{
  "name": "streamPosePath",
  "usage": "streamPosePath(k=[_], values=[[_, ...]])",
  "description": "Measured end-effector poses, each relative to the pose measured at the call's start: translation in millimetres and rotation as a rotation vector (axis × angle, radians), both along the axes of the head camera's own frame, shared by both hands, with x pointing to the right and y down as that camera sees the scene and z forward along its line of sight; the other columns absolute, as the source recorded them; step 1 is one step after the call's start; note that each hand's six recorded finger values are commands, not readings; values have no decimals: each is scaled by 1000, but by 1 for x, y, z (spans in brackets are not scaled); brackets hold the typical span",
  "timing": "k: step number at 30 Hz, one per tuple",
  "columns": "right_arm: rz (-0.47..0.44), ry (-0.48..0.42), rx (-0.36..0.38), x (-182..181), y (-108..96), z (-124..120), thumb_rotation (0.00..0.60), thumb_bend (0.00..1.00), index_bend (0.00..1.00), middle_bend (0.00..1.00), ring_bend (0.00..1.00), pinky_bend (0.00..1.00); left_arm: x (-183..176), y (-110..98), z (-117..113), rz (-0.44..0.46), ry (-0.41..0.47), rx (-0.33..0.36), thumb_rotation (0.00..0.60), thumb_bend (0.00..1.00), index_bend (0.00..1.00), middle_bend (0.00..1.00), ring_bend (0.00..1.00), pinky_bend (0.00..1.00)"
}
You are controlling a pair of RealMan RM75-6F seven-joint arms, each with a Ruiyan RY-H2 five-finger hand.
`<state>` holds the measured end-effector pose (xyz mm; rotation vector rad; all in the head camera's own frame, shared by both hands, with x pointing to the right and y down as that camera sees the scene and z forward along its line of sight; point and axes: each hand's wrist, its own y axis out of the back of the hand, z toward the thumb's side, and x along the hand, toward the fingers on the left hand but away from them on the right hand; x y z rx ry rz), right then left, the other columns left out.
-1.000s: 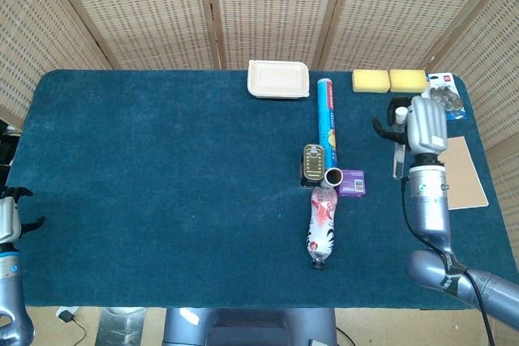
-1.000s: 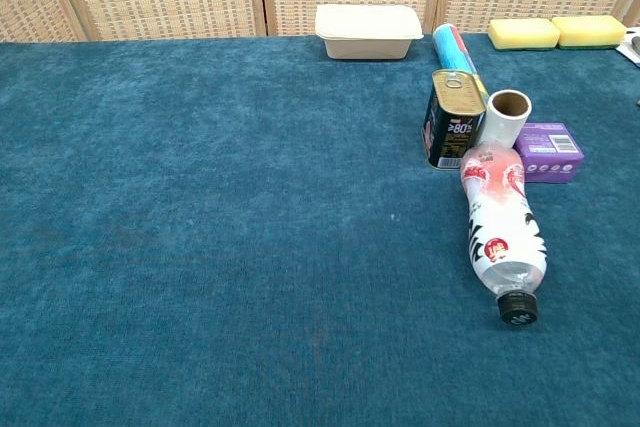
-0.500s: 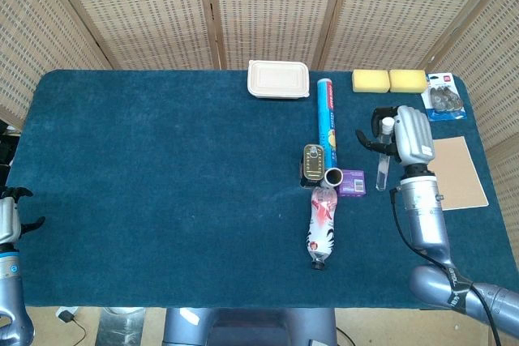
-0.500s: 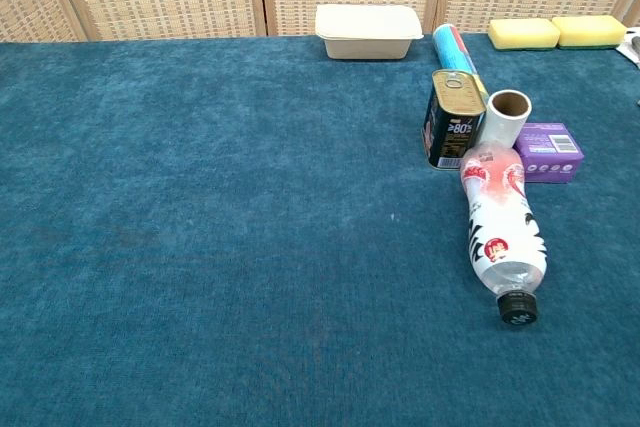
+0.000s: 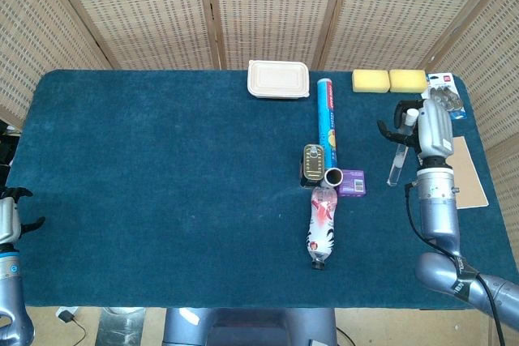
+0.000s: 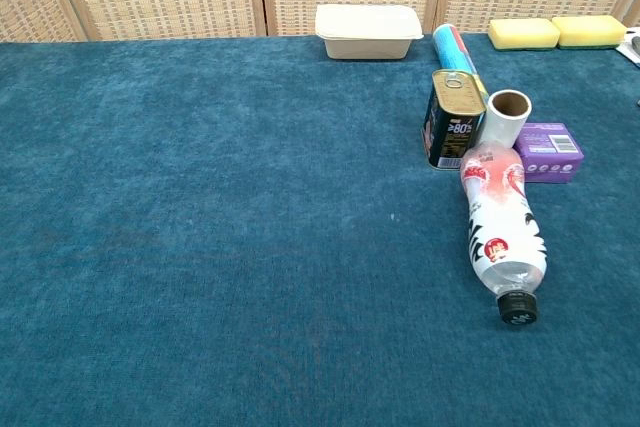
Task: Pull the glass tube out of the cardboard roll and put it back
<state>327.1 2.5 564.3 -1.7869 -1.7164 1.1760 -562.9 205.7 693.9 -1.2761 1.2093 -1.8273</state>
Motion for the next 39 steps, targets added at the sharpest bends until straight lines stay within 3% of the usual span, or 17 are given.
streamPosePath(k=[5,9,14,18,22,25,31,34,39], values=[[138,-29,-75,32,5,18,600,332,803,980,983,887,1,0,0,1,-5,0,599,108,399,375,204,299],[79,-89,-89,11,10,18,600,331,803,981,984,887,0,1,0,-1,-3,2,599,107,399,375,204,299],[-18,-122,-13,-13,-2,3,600,332,803,988,991,893,0,1,0,-1,0,1,599,107,399,375,204,299],[49,-164,-7,-4,-10,4,600,332,803,987,986,891,0,0,0,0,-2,-1,600,107,399,375,204,299],[136,-199,-66,6,0,16,600,332,803,987,982,889,0,0,0,0,-3,0,600,107,399,375,204,299],[114,-185,-70,3,4,15,600,332,804,988,982,889,0,0,0,-1,-2,2,600,108,399,375,204,299],[-14,-118,26,-12,-9,-3,600,333,804,987,983,889,0,0,0,-1,0,1,599,107,399,375,204,299],[-3,-95,25,-7,-12,-1,600,332,804,987,982,889,0,0,0,1,-2,-1,600,107,399,375,204,299],[90,-113,-47,7,-4,14,600,332,804,987,982,889,1,0,0,-1,-4,2,599,108,399,375,205,299]])
